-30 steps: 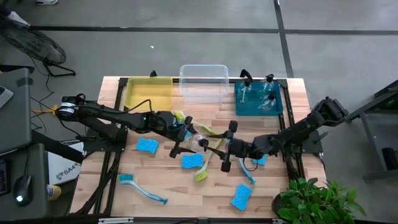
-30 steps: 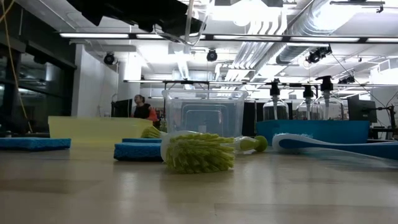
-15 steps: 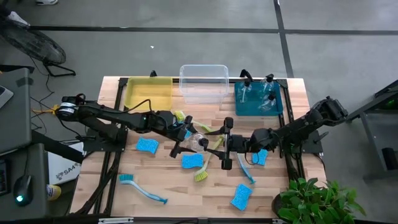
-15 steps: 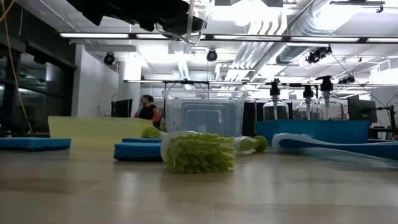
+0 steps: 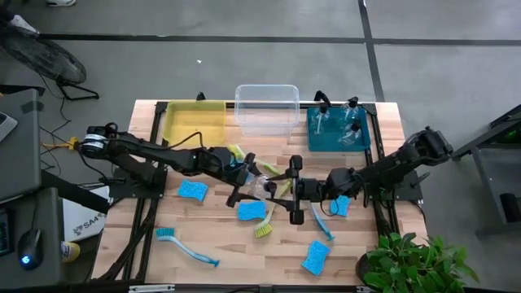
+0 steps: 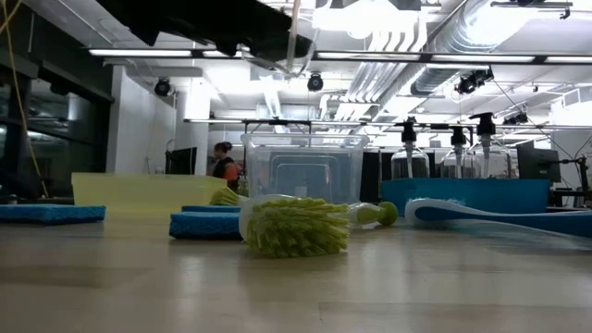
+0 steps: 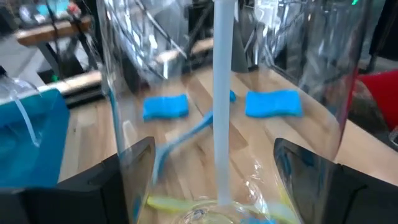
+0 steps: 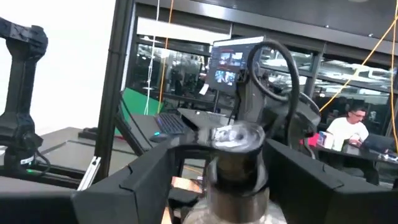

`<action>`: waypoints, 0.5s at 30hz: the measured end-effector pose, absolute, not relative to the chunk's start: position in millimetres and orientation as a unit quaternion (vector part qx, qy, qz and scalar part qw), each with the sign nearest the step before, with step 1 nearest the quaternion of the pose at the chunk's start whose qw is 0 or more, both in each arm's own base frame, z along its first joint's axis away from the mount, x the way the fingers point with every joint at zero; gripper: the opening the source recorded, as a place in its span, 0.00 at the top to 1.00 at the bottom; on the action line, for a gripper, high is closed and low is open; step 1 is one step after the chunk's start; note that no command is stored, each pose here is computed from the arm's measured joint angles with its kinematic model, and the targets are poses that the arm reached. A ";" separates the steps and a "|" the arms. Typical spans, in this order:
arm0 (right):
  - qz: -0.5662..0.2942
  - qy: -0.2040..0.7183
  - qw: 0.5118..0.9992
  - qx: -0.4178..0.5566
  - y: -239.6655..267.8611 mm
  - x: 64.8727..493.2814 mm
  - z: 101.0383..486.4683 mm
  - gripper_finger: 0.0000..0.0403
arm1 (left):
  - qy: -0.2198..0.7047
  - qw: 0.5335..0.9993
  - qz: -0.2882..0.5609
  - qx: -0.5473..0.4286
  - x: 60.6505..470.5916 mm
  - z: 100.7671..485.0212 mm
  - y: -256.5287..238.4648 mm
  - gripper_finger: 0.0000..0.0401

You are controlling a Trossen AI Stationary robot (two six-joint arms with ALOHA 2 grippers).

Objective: Pick & Place Kitchen Sink Supplies
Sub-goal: Put the transparent spray bottle into the blue bin

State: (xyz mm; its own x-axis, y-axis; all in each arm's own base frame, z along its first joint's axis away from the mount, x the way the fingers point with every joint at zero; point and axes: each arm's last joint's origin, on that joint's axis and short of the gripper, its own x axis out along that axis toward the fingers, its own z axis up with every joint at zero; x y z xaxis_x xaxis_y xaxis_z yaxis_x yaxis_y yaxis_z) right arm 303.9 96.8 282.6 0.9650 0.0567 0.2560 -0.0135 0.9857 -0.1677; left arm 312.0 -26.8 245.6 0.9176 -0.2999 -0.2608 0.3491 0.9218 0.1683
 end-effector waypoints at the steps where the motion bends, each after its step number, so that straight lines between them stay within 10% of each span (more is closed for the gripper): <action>1: 0.006 -0.120 0.989 -0.085 95.9 303.4 282.1 0.41 | 0.116 0.974 -0.166 0.104 313.4 244.3 -26.9 0.21; 15: -0.030 0.051 0.993 -0.104 107.1 291.6 323.3 0.40 | 0.128 0.974 -0.156 0.101 312.9 241.9 -26.3 0.21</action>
